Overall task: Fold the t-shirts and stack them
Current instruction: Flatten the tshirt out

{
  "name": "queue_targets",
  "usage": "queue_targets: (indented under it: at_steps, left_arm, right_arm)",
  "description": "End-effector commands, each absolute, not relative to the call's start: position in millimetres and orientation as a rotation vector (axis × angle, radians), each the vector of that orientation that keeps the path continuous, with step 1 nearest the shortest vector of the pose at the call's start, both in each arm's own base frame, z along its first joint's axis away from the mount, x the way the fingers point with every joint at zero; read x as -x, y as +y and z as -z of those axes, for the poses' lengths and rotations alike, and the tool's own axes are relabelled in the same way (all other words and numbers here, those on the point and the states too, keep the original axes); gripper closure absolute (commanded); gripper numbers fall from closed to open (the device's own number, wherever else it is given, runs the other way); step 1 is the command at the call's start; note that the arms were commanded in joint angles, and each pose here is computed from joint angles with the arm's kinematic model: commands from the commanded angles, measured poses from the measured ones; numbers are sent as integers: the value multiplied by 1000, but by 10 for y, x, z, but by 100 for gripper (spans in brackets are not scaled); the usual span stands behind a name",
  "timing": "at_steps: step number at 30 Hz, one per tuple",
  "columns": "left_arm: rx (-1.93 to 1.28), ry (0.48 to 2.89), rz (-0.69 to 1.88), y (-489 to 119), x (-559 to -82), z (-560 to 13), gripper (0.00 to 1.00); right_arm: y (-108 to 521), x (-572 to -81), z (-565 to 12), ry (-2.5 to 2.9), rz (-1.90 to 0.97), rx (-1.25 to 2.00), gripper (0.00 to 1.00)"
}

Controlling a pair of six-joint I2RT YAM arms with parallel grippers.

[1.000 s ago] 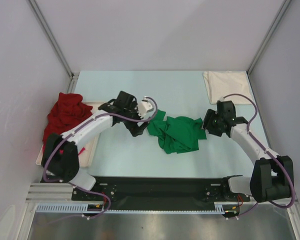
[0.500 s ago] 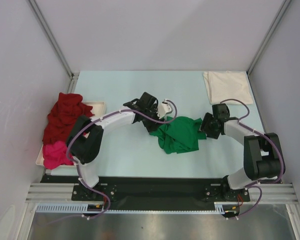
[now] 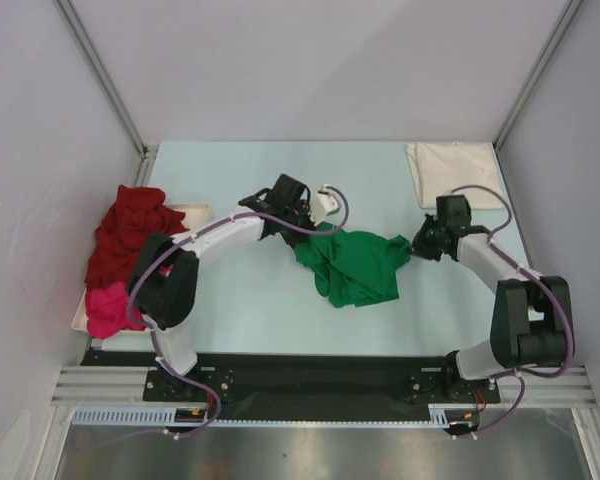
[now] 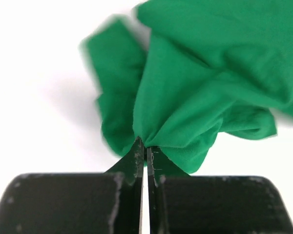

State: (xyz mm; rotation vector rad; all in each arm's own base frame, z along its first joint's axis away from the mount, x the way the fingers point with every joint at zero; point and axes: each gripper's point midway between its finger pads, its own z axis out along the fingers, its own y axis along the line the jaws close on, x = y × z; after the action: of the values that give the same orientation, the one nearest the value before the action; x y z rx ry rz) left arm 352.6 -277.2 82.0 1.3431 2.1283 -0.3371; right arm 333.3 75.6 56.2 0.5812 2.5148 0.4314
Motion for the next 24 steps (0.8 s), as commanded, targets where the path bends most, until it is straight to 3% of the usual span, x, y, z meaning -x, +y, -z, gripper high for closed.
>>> queue_targets:
  at_steps: [1, 6, 13, 19, 24]
  left_arm:
    - [-1117, 1961, 323, -2479, -3754, -1986, 100]
    - [-1086, 1869, 252, -2013, -3434, -2736, 100]
    - [-1069, 1694, 155, -1471, -2584, -3664, 100]
    - [-1053, 1678, 168, -1198, -2015, -3816, 100]
    - [-1017, 1662, 151, -1098, -1894, -3901, 100]
  right_arm:
    - [596, -3658, -1645, 2268, -398, -483, 100]
    - [433, -3549, -3020, 1979, -348, -396, 100]
    - [321, -2822, -4411, 1669, -353, -324, 100]
    - [364, -2167, -5055, 1521, -413, -255, 100]
    - [358, -1931, -5348, 1451, -424, -234, 100]
